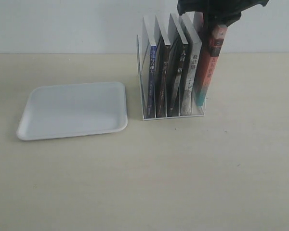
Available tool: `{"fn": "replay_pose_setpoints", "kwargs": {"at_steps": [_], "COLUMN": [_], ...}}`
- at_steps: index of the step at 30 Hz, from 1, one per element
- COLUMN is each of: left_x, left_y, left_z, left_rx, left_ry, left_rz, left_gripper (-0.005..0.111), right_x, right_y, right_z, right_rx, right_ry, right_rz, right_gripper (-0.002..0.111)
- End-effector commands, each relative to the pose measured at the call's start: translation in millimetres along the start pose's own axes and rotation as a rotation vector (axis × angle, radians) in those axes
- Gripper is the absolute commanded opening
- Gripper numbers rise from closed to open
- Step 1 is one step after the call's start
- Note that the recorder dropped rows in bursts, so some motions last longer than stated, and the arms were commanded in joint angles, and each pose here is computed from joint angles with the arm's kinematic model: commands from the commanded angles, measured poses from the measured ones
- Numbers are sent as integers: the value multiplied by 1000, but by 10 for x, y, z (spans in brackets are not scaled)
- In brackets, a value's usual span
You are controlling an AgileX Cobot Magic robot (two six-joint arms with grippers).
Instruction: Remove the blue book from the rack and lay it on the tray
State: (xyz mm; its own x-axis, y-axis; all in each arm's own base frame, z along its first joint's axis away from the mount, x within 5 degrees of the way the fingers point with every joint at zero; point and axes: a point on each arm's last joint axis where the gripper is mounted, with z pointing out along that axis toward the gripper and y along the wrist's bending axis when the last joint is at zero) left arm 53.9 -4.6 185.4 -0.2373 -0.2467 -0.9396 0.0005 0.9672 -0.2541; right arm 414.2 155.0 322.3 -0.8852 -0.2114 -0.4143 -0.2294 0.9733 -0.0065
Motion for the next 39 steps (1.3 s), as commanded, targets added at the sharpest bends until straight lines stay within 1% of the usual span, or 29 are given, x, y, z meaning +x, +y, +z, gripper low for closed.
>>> {"fn": "replay_pose_setpoints", "kwargs": {"at_steps": [1,3,19,27,35,39], "left_x": [4,4,4,4,4,4], "left_y": [-2,-2,-2,-2,-2,-2], "left_z": [2,2,2,2,2,2], "left_rx": [6,6,6,6,6,6], "left_ry": [-6,-6,-6,-6,-6,-6], "left_rz": [-6,-6,-6,-6,-6,-6], "left_gripper": [6,6,6,6,6,6], "right_x": [-60,-80,-80,-136,-139,-126], "right_y": [-36,-37,-37,-28,-22,-9], "right_z": [-346,-398,-399,-398,-399,-343], "right_rx": [6,4,4,-3,-9,-19], "right_ry": [-107,-125,-125,-185,-188,-162], "right_rz": [0,1,-2,-18,-22,-18], "right_gripper": [0,0,0,0,0,0]}}
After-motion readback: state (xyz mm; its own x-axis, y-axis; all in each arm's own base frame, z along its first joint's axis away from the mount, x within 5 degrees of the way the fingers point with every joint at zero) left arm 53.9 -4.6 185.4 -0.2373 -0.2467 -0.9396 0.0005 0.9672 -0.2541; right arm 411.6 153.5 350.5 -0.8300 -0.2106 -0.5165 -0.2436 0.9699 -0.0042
